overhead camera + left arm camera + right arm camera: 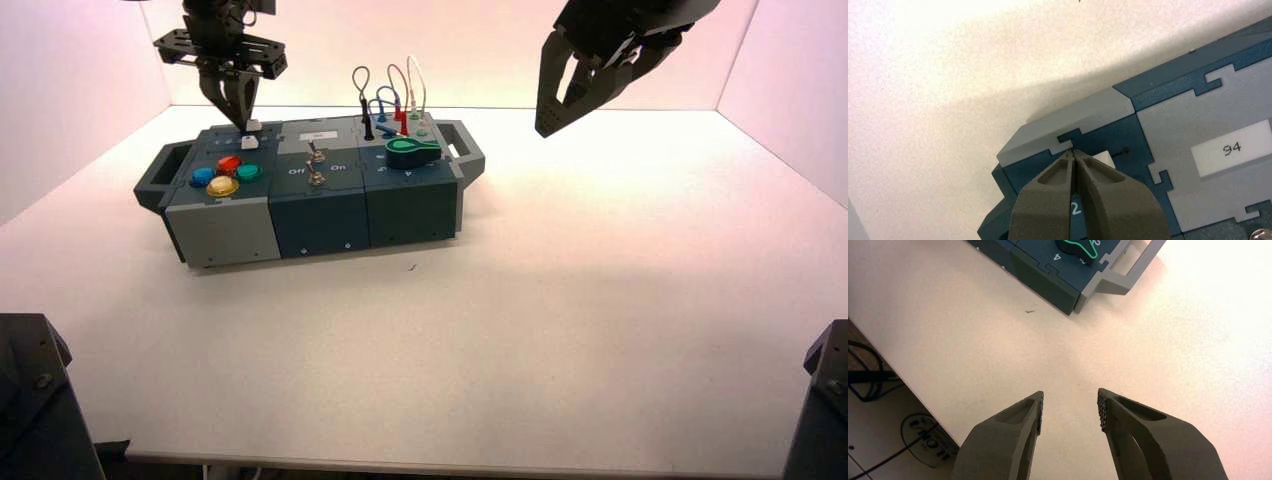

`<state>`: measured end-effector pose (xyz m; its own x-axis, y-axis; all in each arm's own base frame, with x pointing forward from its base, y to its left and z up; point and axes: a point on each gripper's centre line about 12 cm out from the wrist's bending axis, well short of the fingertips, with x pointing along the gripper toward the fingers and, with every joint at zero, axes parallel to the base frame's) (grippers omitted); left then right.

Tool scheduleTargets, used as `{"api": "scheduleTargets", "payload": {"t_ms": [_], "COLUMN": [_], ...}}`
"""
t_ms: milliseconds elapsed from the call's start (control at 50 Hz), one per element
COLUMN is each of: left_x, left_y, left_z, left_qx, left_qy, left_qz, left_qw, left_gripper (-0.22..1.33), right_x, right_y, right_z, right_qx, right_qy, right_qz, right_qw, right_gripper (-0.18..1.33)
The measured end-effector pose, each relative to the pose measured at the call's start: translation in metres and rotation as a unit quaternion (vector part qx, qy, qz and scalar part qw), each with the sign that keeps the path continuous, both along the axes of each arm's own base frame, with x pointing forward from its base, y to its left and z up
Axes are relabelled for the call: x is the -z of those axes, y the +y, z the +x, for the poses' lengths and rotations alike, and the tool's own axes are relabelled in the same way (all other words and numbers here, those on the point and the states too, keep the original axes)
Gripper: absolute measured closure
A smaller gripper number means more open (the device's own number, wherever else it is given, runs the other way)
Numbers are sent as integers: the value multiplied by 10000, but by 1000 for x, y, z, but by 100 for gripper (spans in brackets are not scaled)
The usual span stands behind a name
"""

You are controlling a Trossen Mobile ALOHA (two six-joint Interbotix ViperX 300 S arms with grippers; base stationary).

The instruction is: Move the top slider to position 4.

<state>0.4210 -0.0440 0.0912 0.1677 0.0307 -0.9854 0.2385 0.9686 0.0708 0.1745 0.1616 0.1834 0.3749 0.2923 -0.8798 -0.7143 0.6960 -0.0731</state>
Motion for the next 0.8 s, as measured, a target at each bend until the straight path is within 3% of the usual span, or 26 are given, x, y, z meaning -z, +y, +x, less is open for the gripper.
{"api": "scheduleTargets", "payload": {"t_ms": [140, 220, 280, 380, 400, 420, 440, 680, 800], "left_x": [-28, -64, -84, -109, -110, -115, -118, -135, -135], "left_y": [7, 7, 4, -5, -5, -9, -11, -38, -38], "left_z": [-1, -7, -16, -36, -37, -45, -50, -109, -130], "left_qx": [-56, -2, 44, 143, 143, 189, 218, 718, 785], "left_qy": [-191, -517, -677, -858, -873, -901, -916, -1111, -1284], "left_qz": [-9, -30, -53, -97, -101, -128, -133, -263, -329], "left_qw": [9998, 9987, 9977, 9962, 9960, 9957, 9955, 9909, 9881], "left_gripper": [127, 122, 94, 19, 15, -2, -7, -10, -10], "right_x": [0, 0, 1, 0, 0, 0, 0, 0, 0], "right_y": [0, 0, 0, 0, 0, 0, 0, -1, 0], "right_z": [0, 0, 1, 1, 1, 1, 1, 0, 1], "right_qx": [0, 0, 1, -20, -20, -24, -24, -26, -26], "right_qy": [5, 0, 1, -29, -23, -34, -34, -22, -22], "right_qz": [-5, 0, -21, -30, -35, -34, -34, -56, -56], "right_qw": [10000, 10000, 10000, 10000, 10000, 10000, 10000, 10000, 10000], "right_gripper": [6, 6, 6, 6, 6, 6, 6, 6, 6]}}
